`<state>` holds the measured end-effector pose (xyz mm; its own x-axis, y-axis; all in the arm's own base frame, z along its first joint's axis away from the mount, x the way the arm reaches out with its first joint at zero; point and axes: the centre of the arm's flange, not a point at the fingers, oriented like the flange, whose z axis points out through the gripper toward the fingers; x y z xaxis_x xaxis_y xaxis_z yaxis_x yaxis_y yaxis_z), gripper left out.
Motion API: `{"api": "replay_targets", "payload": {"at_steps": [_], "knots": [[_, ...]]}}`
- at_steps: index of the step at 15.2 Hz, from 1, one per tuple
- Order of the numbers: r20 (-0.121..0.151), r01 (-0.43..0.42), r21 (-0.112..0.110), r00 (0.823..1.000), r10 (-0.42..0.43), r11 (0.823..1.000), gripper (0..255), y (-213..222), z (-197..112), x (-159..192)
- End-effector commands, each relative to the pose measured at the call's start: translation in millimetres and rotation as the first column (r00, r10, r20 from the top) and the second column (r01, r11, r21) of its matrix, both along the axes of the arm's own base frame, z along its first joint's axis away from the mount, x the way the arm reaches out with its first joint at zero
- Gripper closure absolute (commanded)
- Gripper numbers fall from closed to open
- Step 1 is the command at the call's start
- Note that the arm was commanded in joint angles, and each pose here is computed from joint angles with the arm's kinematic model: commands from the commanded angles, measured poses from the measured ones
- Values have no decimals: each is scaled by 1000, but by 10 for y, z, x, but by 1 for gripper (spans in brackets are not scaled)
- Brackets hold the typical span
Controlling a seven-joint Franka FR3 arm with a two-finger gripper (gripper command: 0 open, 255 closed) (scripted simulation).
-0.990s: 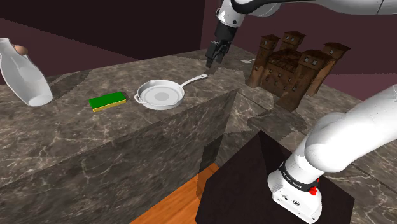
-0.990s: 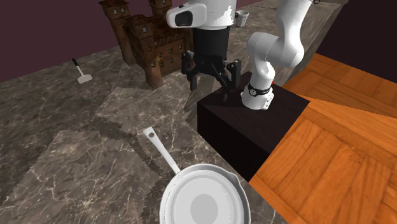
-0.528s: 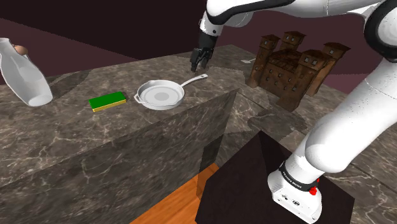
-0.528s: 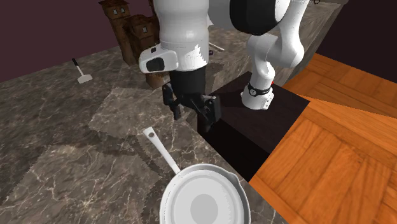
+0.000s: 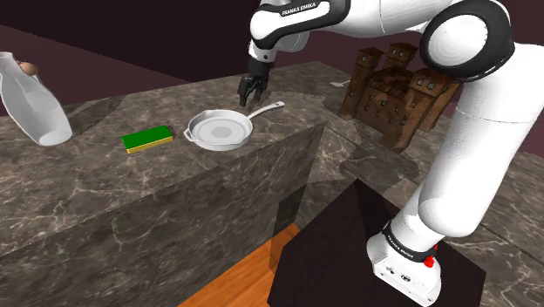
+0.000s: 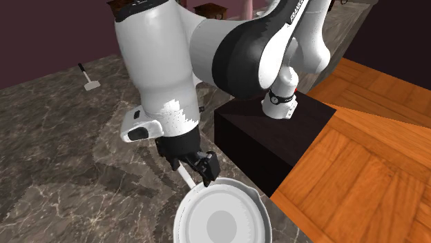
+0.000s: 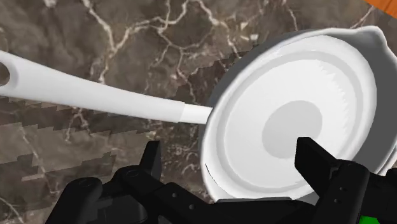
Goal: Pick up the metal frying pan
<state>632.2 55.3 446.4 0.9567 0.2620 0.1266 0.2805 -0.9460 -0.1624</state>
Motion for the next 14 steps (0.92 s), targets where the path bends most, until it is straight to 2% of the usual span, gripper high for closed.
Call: {"api": "replay_targets", "payload": {"at_steps": [1,3,11,13,14], "knots": [[-5,-10,8,1000,11,1000,0,65,-132,253],[-9,-21,16,1000,21,1000,0,127,-277,473],[-9,-21,16,1000,21,1000,0,129,-683,482],[-9,-21,16,1000,21,1000,0,129,-683,482],[-9,-21,16,1000,21,1000,255,134,-682,477]]}}
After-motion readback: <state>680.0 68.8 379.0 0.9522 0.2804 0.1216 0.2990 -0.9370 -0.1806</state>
